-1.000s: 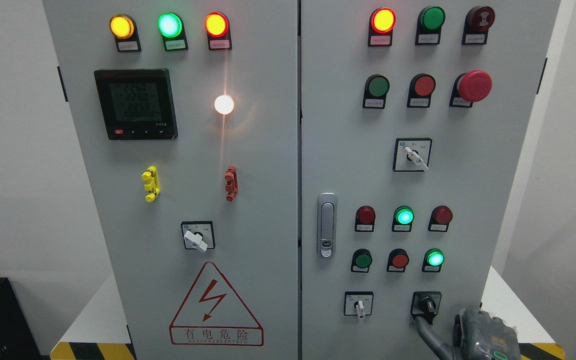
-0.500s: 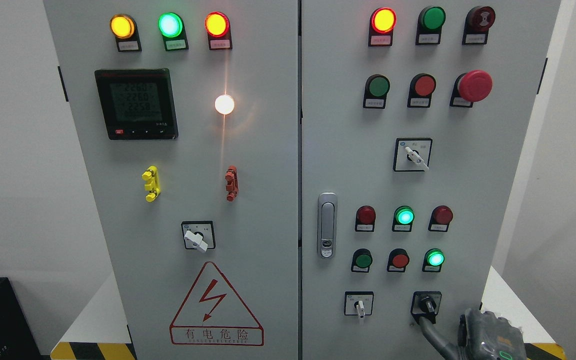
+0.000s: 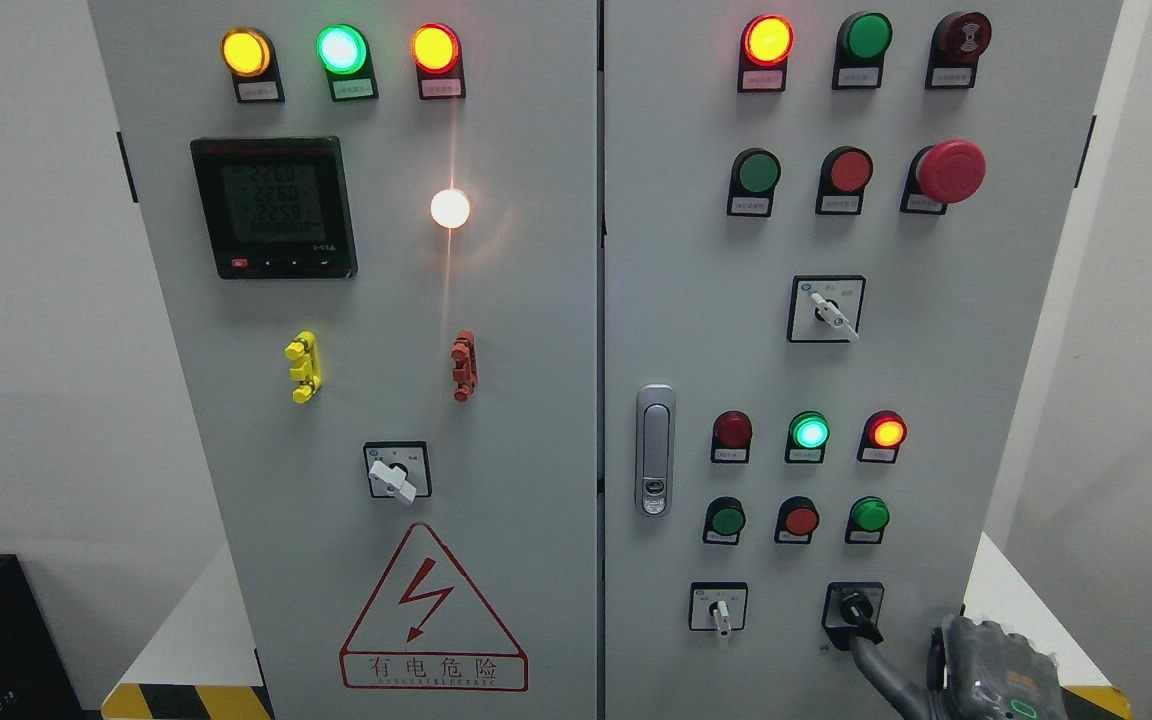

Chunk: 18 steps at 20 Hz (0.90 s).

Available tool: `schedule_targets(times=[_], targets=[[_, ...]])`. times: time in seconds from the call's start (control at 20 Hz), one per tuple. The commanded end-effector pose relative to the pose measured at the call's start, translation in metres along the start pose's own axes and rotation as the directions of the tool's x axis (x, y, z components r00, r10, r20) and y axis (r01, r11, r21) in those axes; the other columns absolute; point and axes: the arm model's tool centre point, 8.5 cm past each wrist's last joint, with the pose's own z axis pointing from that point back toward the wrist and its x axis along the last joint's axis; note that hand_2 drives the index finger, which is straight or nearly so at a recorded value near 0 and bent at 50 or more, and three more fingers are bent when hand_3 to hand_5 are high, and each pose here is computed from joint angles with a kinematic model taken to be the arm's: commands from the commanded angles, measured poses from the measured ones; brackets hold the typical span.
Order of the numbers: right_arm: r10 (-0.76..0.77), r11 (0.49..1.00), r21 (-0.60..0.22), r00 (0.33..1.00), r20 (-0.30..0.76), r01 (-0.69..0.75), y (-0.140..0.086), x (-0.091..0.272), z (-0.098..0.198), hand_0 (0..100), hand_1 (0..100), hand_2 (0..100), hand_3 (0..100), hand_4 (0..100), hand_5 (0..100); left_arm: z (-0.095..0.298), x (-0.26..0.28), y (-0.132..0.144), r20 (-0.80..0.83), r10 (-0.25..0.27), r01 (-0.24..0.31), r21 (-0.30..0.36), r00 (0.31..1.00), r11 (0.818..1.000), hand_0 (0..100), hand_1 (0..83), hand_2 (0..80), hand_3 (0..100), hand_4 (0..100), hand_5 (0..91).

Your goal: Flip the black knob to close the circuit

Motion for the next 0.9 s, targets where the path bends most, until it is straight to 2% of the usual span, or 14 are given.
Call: schedule_targets(times=[0.0,0.85], targets=[[0.001,1.000,0.004,1.000,-0.022,-0.001,-0.0049,-0.0100,-0.0041,0,0,89,100,91,95,0.0000,-0.0058,-0.0007,0.002,0.002,-0.002,-0.002,1.000,1.000,12,55.6,0.0,0,0,0.0],[-0.022,1.000,0.001,1.000,-0.013,0.022,-0.0066,-0.0061,-0.0031,0,0,89,100,91,95,0.0000,-0.0058,-0.0007,0.002,0.002,-0.002,-0.002,1.000,1.000,12,55.6,0.0,0,0,0.0]])
